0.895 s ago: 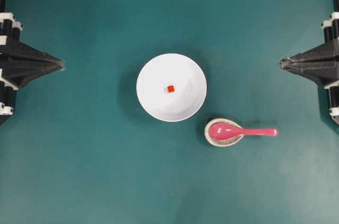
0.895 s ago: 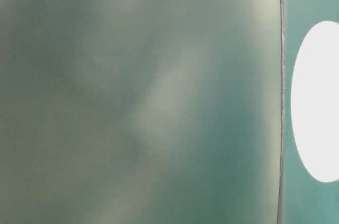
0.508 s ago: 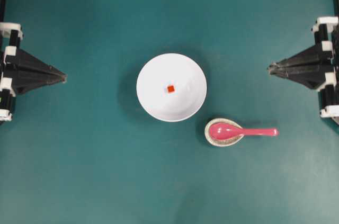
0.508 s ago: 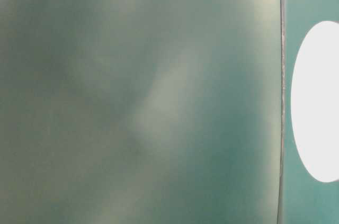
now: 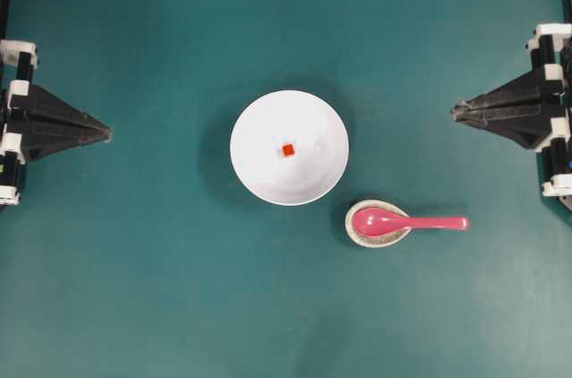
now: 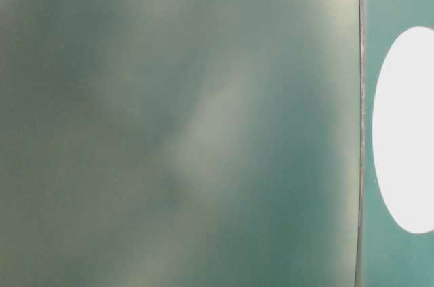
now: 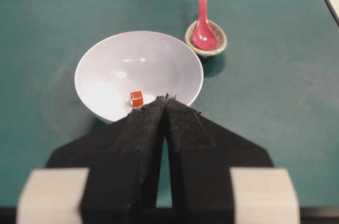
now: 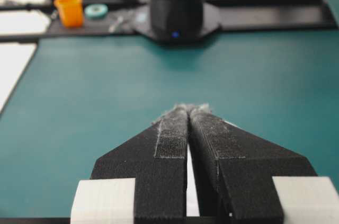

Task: Grip the spoon and scoop the red block from the bowl with right arm.

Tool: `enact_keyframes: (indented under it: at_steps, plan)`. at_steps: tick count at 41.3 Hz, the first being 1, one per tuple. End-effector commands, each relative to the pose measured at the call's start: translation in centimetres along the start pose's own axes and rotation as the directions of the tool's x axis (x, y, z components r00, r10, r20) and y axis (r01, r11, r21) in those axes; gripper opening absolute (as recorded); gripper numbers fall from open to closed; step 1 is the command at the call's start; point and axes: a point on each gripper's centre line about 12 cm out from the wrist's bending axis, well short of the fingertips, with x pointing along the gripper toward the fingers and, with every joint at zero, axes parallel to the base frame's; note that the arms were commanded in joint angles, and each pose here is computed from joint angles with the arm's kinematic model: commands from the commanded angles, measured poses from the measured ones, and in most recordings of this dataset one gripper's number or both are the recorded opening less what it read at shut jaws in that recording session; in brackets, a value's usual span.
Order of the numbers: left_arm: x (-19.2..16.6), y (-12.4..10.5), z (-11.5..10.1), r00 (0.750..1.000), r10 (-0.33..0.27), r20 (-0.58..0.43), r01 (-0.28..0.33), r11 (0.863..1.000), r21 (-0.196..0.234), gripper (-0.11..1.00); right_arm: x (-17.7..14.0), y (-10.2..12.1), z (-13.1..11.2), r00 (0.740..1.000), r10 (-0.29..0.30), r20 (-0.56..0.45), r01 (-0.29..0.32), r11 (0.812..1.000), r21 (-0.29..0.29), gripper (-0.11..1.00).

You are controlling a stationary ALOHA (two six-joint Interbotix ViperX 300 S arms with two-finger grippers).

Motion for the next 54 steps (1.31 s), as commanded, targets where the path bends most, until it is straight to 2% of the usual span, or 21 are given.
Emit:
enact_keyframes:
  at_steps: [1,16,23,32,41,48,54]
  plan:
    - [-0.1,-0.1,1.2,1.0,-0.003,0.031,0.003,1.0,0.002,-0.01,0.2,0.1,1.3,1.0,0.0,0.029,0.0,1.0,0.017,0.0]
    - [0.0,-0.1,1.2,1.0,-0.003,0.029,0.003,1.0,-0.001,-0.01,0.3,0.1,2.1,1.0,0.0,0.012,0.0,0.999,0.039,0.02]
    - [0.0,-0.1,1.2,1.0,-0.003,0.029,0.003,1.0,0.001,-0.01,0.3,0.2,2.5,1.0,0.001,0.018,-0.001,0.999,0.042,0.17]
    - [0.0,-0.1,1.2,1.0,-0.003,0.029,0.003,1.0,0.001,-0.01,0.6,0.1,2.4,1.0,-0.002,0.007,0.001,0.995,0.1,0.4]
    - [0.0,-0.1,1.2,1.0,-0.005,0.029,0.005,1.0,0.0,-0.01,1.3,0.1,0.6,0.994,-0.001,-0.109,0.016,0.991,0.132,0.54]
    - [0.0,-0.1,1.2,1.0,-0.003,0.029,0.003,1.0,-0.001,-0.01,2.0,0.3,-1.6,0.972,0.008,-0.233,0.024,0.99,0.136,0.54]
    - [0.0,-0.1,1.2,1.0,-0.004,0.029,0.004,1.0,0.003,-0.01,3.1,1.2,-4.0,0.947,0.042,-0.318,-0.002,0.992,0.126,0.54]
